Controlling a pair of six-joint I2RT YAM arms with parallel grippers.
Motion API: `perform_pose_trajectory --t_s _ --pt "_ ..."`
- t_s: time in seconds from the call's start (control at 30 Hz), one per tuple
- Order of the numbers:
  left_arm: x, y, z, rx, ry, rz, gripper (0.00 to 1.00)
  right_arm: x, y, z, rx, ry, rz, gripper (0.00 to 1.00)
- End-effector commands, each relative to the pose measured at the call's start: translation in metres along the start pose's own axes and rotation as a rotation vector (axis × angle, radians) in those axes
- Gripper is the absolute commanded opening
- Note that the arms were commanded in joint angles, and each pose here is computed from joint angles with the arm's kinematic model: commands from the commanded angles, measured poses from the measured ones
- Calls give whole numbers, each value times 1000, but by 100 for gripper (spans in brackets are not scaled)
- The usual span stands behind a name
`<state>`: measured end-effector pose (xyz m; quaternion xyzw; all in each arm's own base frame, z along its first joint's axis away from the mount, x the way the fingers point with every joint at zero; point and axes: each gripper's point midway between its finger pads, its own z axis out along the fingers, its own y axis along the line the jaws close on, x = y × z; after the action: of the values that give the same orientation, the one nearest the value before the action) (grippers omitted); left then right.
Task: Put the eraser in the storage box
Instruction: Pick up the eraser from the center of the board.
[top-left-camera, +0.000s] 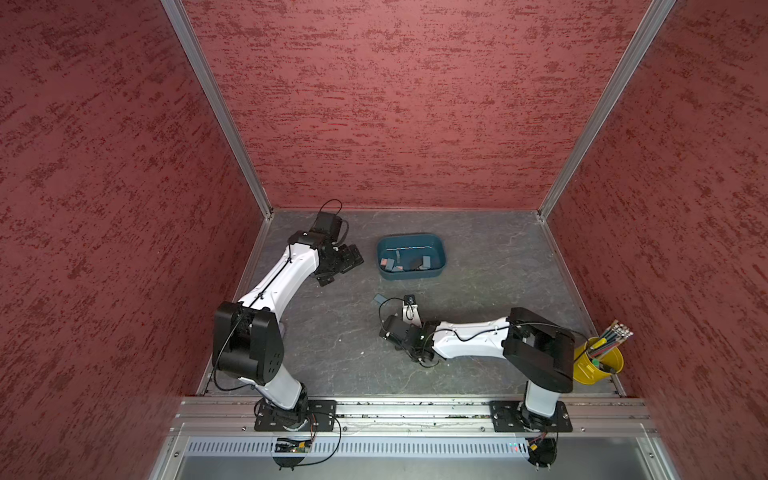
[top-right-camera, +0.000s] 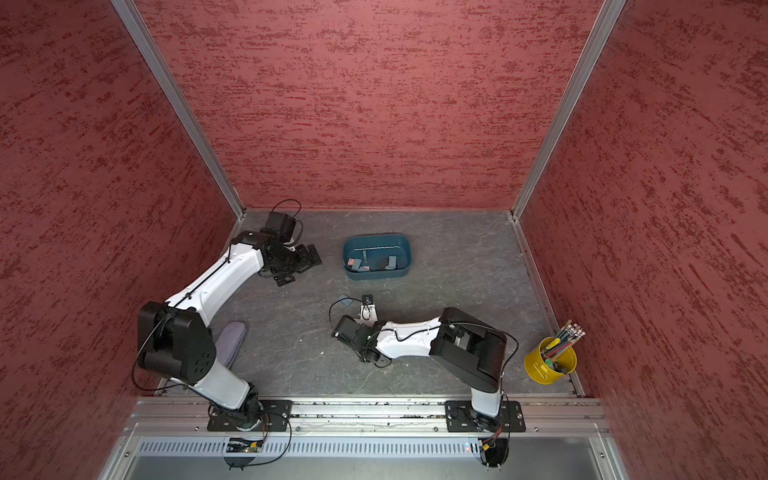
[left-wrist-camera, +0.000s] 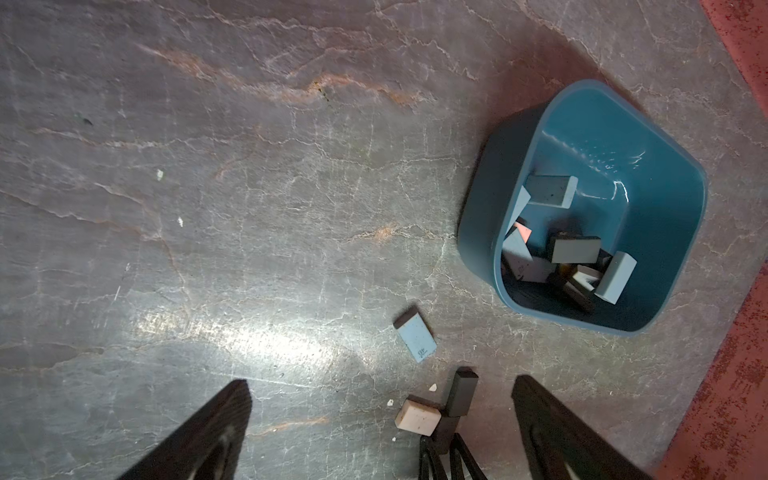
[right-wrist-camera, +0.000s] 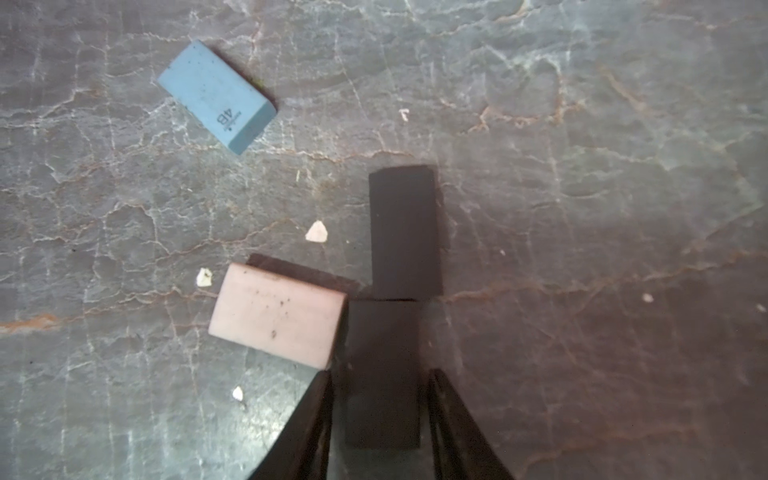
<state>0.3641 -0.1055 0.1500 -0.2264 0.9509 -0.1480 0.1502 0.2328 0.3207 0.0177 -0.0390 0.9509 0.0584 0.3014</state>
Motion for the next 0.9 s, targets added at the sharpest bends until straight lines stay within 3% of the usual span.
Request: perform_pose_trajectory --t_s 0.0,0.43,0.87 --pt "-3 -2 -5 25 -20 -8 100 11 -1 8 16 27 -35 35" --pt "-3 -1 -3 26 -17 -9 100 10 -5 6 28 28 -35 15" --pt "-3 -2 -3 27 -15 -10 100 -11 -9 -17 23 -30 -11 13"
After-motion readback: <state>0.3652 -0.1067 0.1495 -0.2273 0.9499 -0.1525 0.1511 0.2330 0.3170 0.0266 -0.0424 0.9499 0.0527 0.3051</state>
